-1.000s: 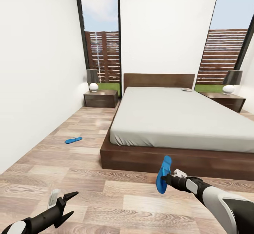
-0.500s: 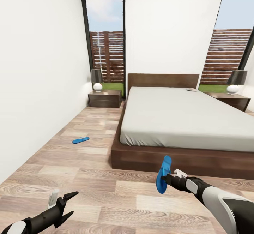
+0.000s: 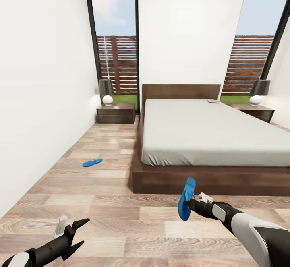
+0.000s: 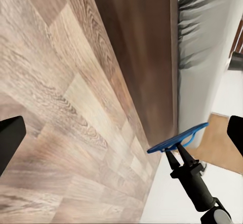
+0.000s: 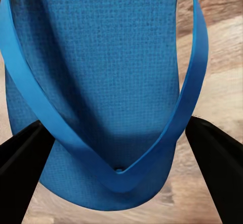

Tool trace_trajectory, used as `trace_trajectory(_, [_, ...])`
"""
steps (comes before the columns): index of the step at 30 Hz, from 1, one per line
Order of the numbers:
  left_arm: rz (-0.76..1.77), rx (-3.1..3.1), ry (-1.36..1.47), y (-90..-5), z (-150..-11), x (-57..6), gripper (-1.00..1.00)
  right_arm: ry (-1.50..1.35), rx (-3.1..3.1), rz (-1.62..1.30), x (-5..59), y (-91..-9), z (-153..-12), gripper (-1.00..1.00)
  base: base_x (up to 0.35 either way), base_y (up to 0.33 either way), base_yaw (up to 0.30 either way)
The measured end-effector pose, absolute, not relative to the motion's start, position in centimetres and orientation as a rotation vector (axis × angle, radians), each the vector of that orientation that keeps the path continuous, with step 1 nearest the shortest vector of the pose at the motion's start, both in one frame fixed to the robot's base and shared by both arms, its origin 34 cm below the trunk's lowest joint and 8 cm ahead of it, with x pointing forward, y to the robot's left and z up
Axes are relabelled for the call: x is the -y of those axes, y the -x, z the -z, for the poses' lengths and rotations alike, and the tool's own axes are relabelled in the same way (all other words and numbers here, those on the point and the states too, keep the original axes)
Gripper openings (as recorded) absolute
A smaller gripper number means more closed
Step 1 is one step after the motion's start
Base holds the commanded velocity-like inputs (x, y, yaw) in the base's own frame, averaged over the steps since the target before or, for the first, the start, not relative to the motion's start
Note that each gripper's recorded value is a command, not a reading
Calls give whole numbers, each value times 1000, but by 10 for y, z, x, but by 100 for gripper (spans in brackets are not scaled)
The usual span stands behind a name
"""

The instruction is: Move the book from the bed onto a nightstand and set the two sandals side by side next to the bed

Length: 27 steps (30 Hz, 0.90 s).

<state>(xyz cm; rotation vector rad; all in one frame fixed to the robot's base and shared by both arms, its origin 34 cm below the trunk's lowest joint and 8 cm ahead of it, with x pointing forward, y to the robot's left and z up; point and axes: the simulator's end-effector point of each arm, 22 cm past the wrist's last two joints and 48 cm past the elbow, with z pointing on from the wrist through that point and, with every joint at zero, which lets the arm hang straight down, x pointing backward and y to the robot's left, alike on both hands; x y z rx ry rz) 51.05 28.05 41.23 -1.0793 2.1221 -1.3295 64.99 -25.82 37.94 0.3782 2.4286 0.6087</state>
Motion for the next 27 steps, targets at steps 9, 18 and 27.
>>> trace_trajectory(9, [1330,-2122,1079,-511,-412,-280,100,-374,-2429,-615,254,-650,-379,-100,0,324,-266])
trace_trajectory(18, [1330,-2122,1079,-511,-412,-280,100,-375,-2429,-616,254,-650,-379,-100,0,324,-268])
trace_trajectory(27, [1329,-2122,1079,-510,-412,-280,100,-376,-2429,-616,254,-650,-380,-100,47,324,-268])
